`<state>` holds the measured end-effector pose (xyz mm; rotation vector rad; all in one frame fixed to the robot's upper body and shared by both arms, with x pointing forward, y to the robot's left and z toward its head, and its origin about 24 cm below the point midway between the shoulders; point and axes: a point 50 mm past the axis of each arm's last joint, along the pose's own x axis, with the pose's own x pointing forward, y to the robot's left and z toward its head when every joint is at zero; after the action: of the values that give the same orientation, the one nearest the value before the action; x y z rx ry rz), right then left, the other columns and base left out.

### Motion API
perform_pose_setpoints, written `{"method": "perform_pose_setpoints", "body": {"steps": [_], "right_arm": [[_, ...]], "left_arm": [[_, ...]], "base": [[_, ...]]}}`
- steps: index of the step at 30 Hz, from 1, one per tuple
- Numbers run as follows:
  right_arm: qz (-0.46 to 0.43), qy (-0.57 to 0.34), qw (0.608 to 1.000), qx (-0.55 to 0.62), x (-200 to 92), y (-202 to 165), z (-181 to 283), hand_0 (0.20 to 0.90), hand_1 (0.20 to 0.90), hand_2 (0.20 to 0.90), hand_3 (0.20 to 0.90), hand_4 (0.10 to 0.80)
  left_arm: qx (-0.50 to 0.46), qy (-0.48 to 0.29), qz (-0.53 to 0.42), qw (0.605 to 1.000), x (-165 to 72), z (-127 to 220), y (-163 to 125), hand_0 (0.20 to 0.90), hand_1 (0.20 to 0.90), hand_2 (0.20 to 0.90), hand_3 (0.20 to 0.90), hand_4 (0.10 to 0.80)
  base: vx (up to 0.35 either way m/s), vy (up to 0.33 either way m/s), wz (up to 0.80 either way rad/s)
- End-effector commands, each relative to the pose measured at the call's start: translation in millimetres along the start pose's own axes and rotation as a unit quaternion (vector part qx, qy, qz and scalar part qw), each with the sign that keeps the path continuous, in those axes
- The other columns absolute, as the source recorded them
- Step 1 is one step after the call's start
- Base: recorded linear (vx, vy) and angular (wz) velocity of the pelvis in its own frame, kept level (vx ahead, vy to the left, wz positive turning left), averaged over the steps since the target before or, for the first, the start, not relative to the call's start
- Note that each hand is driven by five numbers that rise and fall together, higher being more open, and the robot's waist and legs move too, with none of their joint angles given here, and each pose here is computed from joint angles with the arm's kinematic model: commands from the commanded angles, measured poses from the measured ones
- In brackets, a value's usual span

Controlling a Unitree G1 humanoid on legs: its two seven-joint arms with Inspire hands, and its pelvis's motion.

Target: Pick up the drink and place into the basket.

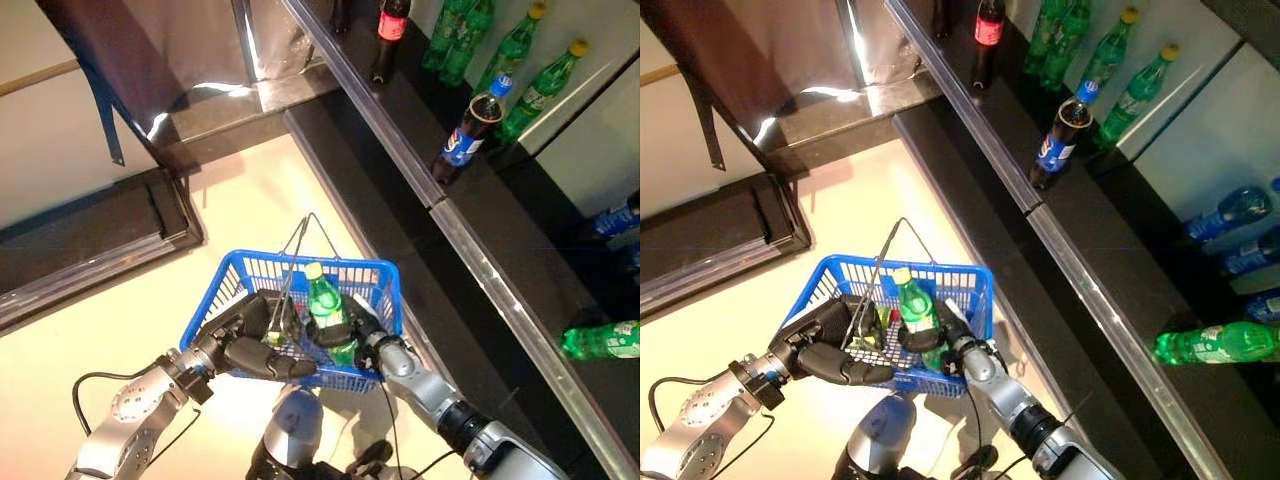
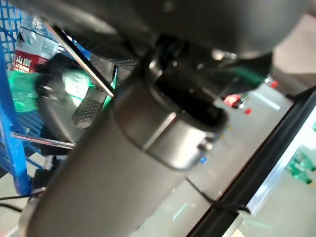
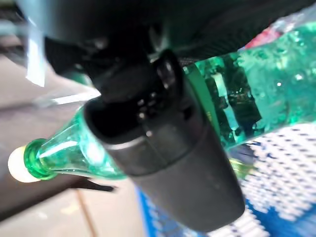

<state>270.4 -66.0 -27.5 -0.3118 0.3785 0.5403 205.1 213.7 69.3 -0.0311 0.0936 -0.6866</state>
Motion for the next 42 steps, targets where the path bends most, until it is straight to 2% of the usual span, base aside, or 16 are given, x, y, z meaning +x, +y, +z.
{"method": "perform_pose_setpoints", "body": {"steps": [1, 4, 6, 12, 18, 19, 20, 21, 22, 28, 33, 39, 42], "right_arm": [[0.12, 0.066, 0.989, -0.059, -10, 37, -33, 0.3, 0.3, 0.3, 0.2, 0.1], [0.149, 0.116, 0.976, -0.105, -9, 40, -44, 0.3, 0.3, 0.3, 0.2, 0.1], [0.163, 0.181, 0.96, -0.142, -8, 37, -58, 0.3, 0.3, 0.3, 0.2, 0.1], [0.141, 0.293, 0.932, -0.157, -8, 28, -81, 0.3, 0.3, 0.3, 0.2, 0.1], [0.109, 0.318, 0.932, -0.131, -8, 27, -89, 0.3, 0.3, 0.3, 0.2, 0.1], [0.106, 0.318, 0.933, -0.127, -8, 27, -90, 0.371, 0.371, 0.371, 0.282, 0.182], [0.096, 0.317, 0.936, -0.115, -9, 28, -91, 0.596, 0.596, 0.596, 0.546, 0.446], [0.089, 0.317, 0.938, -0.108, -9, 28, -91, 0.693, 0.693, 0.693, 0.658, 0.558], [0.08, 0.314, 0.941, -0.098, -9, 28, -92, 0.9, 0.9, 0.9, 0.9, 0.8], [0.033, 0.276, 0.959, -0.05, -7, 25, -84, 0.9, 0.9, 0.9, 0.9, 0.8], [-0.014, 0.196, 0.98, -0.014, -7, 23, -56, 0.9, 0.9, 0.9, 0.9, 0.8], [-0.049, 0.071, 0.996, 0.031, -25, 7, -16, 0.9, 0.9, 0.9, 0.9, 0.8], [-0.066, 0.027, 0.997, 0.026, -38, -11, 2, 0.9, 0.9, 0.9, 0.9, 0.8]], "left_arm": [[0.061, -0.387, -0.127, 0.911, 6, 125, -43, 0.3, 0.3, 0.3, 0.2, 0.1], [0.063, -0.38, -0.14, 0.912, 8, 126, -47, 0.3, 0.3, 0.3, 0.2, 0.1], [0.064, -0.379, -0.147, 0.911, 9, 127, -50, 0.3, 0.3, 0.3, 0.2, 0.1], [0.057, -0.376, -0.16, 0.911, 16, 129, -59, 0.3, 0.3, 0.3, 0.2, 0.1], [0.05, -0.368, -0.163, 0.914, 19, 132, -62, 0.3, 0.3, 0.3, 0.2, 0.1], [0.049, -0.367, -0.162, 0.915, 19, 132, -62, 0.3, 0.3, 0.3, 0.2, 0.1], [0.046, -0.364, -0.159, 0.916, 20, 132, -61, 0.3, 0.3, 0.3, 0.2, 0.1], [0.046, -0.364, -0.158, 0.917, 20, 132, -61, 0.3, 0.3, 0.3, 0.2, 0.1], [0.045, -0.362, -0.156, 0.918, 20, 132, -61, 0.3, 0.3, 0.3, 0.2, 0.1], [0.048, -0.354, -0.138, 0.924, 21, 130, -55, 0.3, 0.3, 0.3, 0.2, 0.1], [0.051, -0.338, -0.1, 0.935, 18, 123, -42, 0.3, 0.3, 0.3, 0.2, 0.1], [-0.002, -0.314, -0.028, 0.949, 13, 100, -20, 0.3, 0.3, 0.3, 0.2, 0.1], [0.04, -0.301, 0.016, 0.953, 7, 90, -12, 0.3, 0.3, 0.3, 0.2, 0.1]], "base": [[-0.009, -0.033, 0.0], [-0.001, -0.039, 0.01], [0.002, -0.015, 0.01], [0.025, 0.002, 0.1], [0.046, 0.001, 0.11], [0.053, 0.004, 0.08], [0.048, 0.004, 0.03], [0.054, 0.002, 0.01], [0.036, -0.002, -0.02], [0.005, 0.012, 0.0], [0.04, -0.047, -0.02], [0.048, -0.057, -0.15], [0.05, -0.003, -0.21]]}}
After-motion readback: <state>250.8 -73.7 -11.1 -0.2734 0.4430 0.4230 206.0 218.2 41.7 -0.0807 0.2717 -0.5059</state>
